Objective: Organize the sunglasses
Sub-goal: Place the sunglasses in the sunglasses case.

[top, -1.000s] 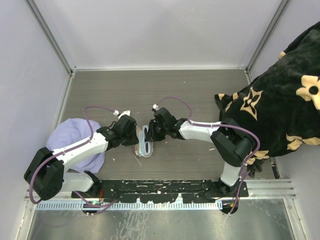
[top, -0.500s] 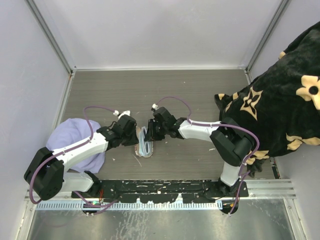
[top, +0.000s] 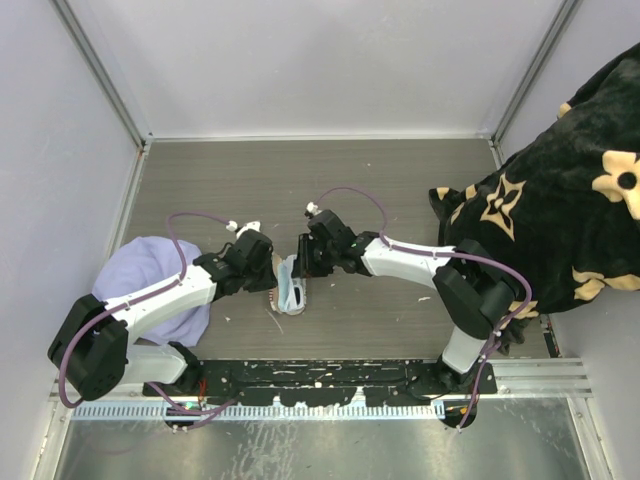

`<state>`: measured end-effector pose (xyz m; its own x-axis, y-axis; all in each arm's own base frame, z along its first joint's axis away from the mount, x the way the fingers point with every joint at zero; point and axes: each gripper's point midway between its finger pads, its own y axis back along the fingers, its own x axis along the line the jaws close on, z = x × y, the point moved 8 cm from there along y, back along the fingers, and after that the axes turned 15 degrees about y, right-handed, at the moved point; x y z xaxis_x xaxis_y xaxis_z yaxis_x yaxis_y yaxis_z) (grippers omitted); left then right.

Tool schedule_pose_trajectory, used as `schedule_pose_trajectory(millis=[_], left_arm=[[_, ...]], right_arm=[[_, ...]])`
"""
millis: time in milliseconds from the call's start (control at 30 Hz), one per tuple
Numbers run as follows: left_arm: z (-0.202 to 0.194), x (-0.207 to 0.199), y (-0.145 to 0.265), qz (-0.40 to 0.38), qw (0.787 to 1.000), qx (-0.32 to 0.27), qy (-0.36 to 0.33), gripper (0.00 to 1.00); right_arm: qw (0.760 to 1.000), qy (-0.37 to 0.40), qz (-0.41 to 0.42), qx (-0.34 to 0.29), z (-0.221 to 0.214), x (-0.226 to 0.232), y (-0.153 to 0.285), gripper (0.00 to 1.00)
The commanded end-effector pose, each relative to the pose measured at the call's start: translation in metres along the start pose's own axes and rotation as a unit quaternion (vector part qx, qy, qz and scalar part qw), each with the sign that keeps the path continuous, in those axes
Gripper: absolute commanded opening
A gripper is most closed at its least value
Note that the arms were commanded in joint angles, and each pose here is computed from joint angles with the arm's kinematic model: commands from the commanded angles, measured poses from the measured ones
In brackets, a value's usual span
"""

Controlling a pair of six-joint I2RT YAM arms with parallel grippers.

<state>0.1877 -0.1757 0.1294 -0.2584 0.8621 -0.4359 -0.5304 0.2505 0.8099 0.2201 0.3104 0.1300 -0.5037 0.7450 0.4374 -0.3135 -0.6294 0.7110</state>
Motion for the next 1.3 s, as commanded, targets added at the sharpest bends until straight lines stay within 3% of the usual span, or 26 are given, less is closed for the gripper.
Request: schedule_pose_trajectory(millis=[0, 667, 767, 1000, 1267], left_arm=[[0.010, -0.015, 0.007, -0.022, 0.999, -0.022, 0.010, 0.24], [0.012, -0.020, 0.010, -0.028, 0.999, -0.020, 0.007, 0.25], [0.014, -0.022, 0.011, -0.030, 0.999, -0.021, 0.005, 0.25], [0.014, -0.022, 0.012, -0.029, 0.999, -0.020, 0.003, 0.26], [0.011, -0.022, 0.005, -0.022, 1.000, -0.009, -0.002, 0.31]], right_arm=[[0.999, 0.022, 0.002, -0.045, 0.023, 0.011, 0.019, 0.31], [0.999, 0.035, -0.017, -0.015, 0.015, 0.004, 0.011, 0.12], [0.998, 0.040, -0.028, -0.033, 0.018, 0.005, 0.021, 0.13], [0.993, 0.045, -0.072, -0.077, 0.019, -0.004, 0.043, 0.29], [0.992, 0.030, -0.110, -0.051, 0.002, -0.023, 0.025, 0.28]])
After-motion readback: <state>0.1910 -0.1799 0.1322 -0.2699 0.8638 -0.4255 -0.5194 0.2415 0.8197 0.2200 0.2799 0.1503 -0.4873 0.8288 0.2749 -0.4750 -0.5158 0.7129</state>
